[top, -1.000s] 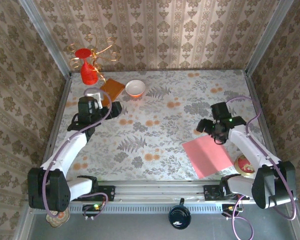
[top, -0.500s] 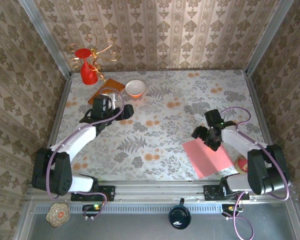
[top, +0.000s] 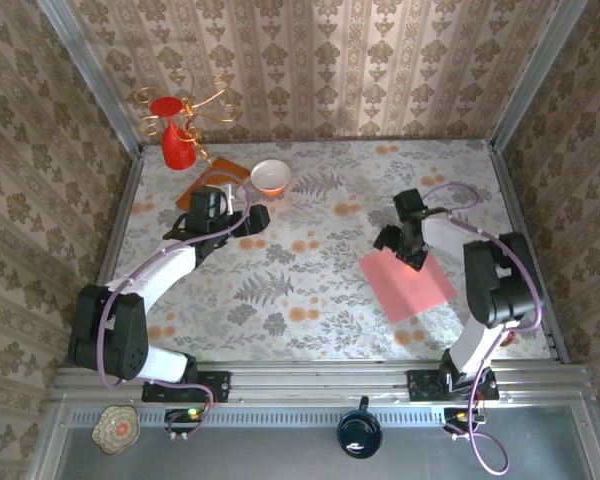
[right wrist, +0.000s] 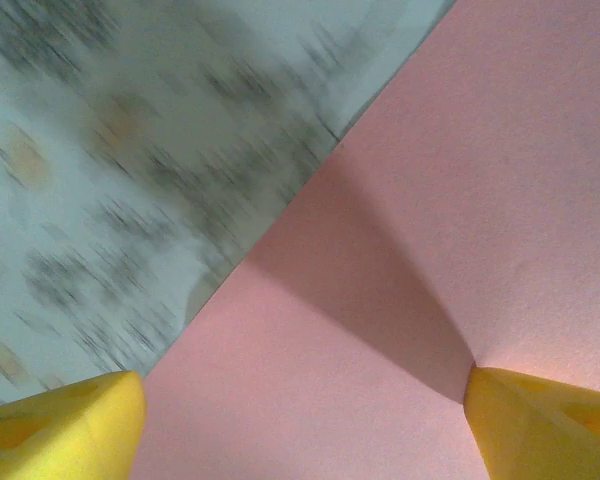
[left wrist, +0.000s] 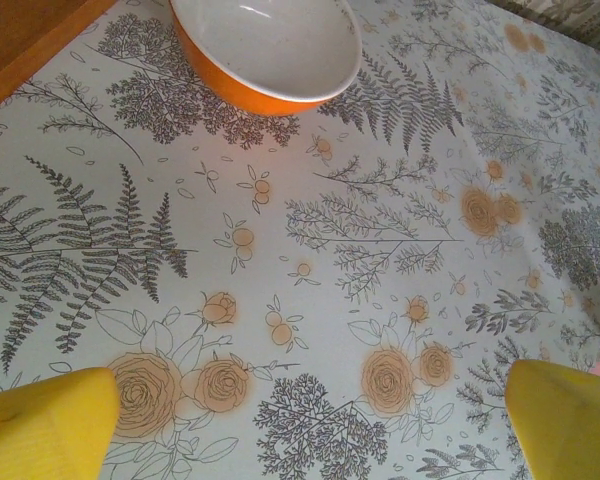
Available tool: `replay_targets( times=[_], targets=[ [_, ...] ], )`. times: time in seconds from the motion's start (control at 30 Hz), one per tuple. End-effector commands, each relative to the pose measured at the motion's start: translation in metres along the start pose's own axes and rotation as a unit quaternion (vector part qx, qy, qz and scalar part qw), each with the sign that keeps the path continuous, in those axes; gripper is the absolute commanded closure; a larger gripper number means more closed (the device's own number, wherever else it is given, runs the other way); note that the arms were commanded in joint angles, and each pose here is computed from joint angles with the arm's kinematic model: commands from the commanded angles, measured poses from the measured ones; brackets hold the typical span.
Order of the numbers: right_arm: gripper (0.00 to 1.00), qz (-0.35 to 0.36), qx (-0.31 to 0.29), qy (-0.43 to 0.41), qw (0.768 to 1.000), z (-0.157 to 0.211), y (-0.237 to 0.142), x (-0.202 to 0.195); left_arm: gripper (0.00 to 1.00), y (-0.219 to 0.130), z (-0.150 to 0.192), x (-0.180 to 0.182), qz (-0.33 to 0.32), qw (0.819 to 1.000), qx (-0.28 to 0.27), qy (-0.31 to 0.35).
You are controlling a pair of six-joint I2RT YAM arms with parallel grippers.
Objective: Fold a paper plane with a square sheet of paper (pick it up from the middle)
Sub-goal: Move the square sheet of paper to the center of the table.
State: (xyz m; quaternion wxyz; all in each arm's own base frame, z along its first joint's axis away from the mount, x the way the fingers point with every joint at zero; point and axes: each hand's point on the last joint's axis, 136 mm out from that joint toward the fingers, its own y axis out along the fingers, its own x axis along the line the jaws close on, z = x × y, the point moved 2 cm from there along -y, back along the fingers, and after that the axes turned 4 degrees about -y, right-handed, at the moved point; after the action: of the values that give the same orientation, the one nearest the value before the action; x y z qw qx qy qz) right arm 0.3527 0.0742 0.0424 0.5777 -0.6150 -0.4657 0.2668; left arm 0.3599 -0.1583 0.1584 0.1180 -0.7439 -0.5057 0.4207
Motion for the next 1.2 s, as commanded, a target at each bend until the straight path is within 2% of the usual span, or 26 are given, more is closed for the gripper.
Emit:
replay_targets(
  times=[0.0,0.17,0.33,0.5,0.57,0.63,0.73,0.83,0.93,1.03,1.17],
  targets=[
    [0.14,-0.018,0.018,-0.055,0.998,-0.011,0.014,0.024,0.0,0.0,-0.001,-0.001,-0.004,1.0,0.002,-0.017],
    [0.14,-0.091,0.039,-0.128,0.987,-0.011,0.016,0.089,0.0,0.001,0.005,0.002,-0.005,1.0,0.009,-0.027],
    [0.15,-0.135,0.072,-0.233,0.96,0.025,0.023,0.14,0.0,0.002,0.009,0.006,-0.011,0.999,0.015,-0.033],
    [0.16,-0.162,0.119,-0.343,0.918,0.07,0.018,0.157,0.0,0.004,0.01,0.011,-0.015,0.999,0.019,-0.042],
    [0.18,-0.166,0.116,-0.375,0.905,0.075,0.007,0.161,0.0,0.004,0.01,0.012,-0.015,0.999,0.019,-0.046],
    [0.18,-0.169,0.085,-0.379,0.906,0.066,-0.011,0.166,0.0,0.004,0.009,0.012,-0.011,0.999,0.019,-0.048],
    [0.18,-0.157,0.014,-0.329,0.931,0.037,-0.047,0.163,0.0,0.005,0.007,0.007,-0.003,0.998,0.025,-0.05],
    [0.17,-0.15,-0.034,-0.234,0.96,0.02,-0.064,0.136,0.0,0.005,0.006,-0.002,0.005,0.999,0.036,-0.038],
    [0.2,-0.133,-0.032,-0.119,0.983,0.016,-0.06,0.09,0.0,0.007,0.011,-0.016,0.009,0.998,0.061,-0.008],
    [0.24,-0.129,-0.014,-0.025,0.991,0.019,-0.05,0.045,0.0,0.015,0.021,-0.038,0.017,0.995,0.098,0.031],
    [0.3,-0.129,0.018,0.001,0.992,0.029,-0.035,0.023,0.0,0.033,0.042,-0.073,0.046,0.986,0.152,0.053]
  ],
)
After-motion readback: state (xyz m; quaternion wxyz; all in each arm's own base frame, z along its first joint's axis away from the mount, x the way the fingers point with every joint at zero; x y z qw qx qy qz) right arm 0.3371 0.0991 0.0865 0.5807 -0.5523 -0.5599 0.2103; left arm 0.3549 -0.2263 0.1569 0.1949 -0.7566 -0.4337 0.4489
